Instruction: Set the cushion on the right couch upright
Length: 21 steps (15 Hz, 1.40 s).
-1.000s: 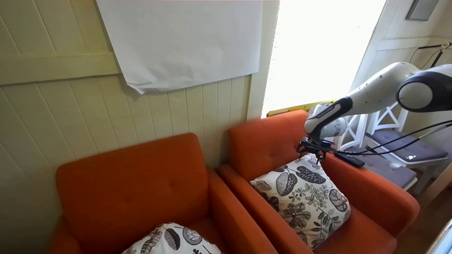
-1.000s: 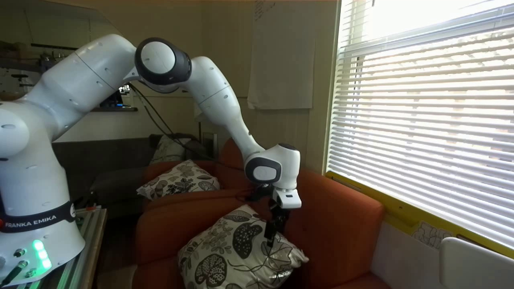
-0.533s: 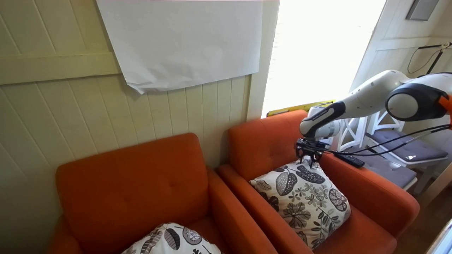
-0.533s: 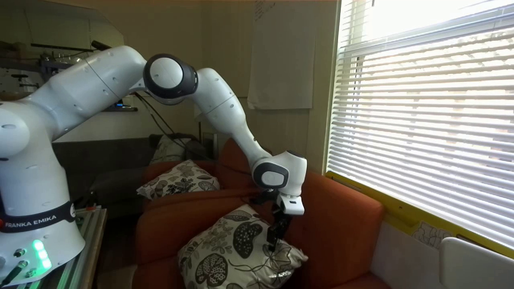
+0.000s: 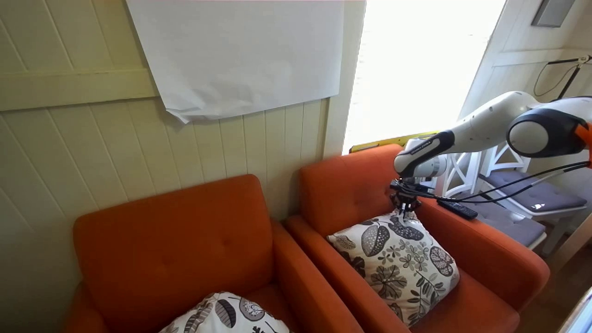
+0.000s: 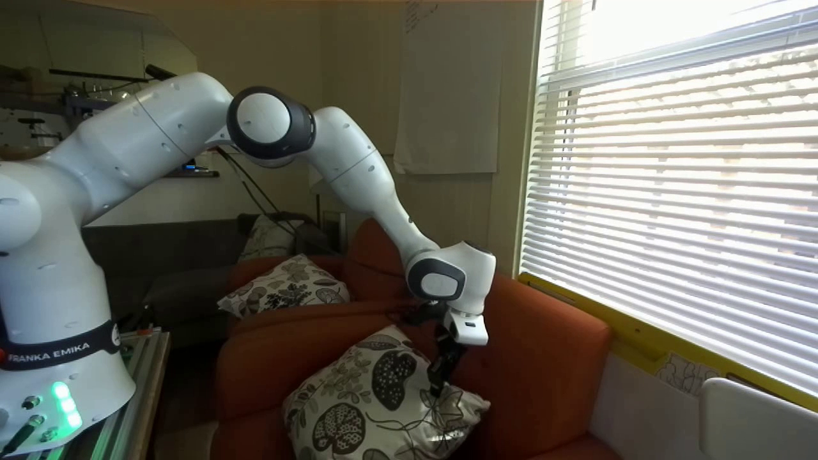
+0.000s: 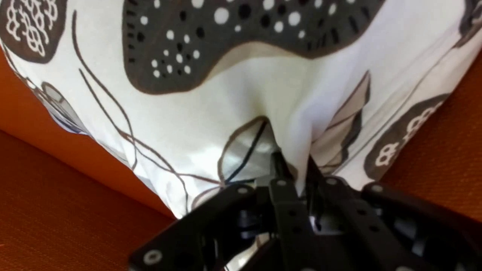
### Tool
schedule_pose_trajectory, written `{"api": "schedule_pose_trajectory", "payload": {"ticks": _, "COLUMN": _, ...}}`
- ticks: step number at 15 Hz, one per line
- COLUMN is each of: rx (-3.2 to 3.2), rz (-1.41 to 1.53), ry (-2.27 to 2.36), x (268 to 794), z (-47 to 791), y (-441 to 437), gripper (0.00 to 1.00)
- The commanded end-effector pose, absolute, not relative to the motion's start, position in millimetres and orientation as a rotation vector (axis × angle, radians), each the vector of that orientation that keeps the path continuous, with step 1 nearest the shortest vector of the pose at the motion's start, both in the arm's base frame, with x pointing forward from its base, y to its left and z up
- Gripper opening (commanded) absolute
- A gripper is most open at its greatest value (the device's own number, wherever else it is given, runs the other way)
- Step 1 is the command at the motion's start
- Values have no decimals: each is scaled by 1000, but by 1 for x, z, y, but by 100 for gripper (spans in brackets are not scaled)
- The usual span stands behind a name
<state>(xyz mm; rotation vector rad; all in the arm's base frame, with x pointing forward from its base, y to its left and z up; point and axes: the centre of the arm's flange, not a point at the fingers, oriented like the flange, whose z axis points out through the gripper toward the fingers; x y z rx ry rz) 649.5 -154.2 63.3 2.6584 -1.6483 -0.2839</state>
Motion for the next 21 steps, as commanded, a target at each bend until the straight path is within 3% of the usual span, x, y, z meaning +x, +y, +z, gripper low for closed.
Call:
{"api": "schedule_pose_trajectory", "payload": {"ticks": 1, "rx": 2782, "rz": -224, "ry": -1671, "x": 626, "z": 76, "y": -161, "gripper": 1}}
{"api": "schedule_pose_trajectory", "payload": {"ticks": 15, "rx": 2999, "rz": 674, "ry": -1933, "x": 489, "z": 170, "y": -185, "gripper": 3}}
{"api": "schedule_pose_trajectory", "payload": {"ticks": 21, "rx": 2991, "rz": 1185, "ry": -2017, "x": 485, "z": 259, "y": -220, "gripper": 3}}
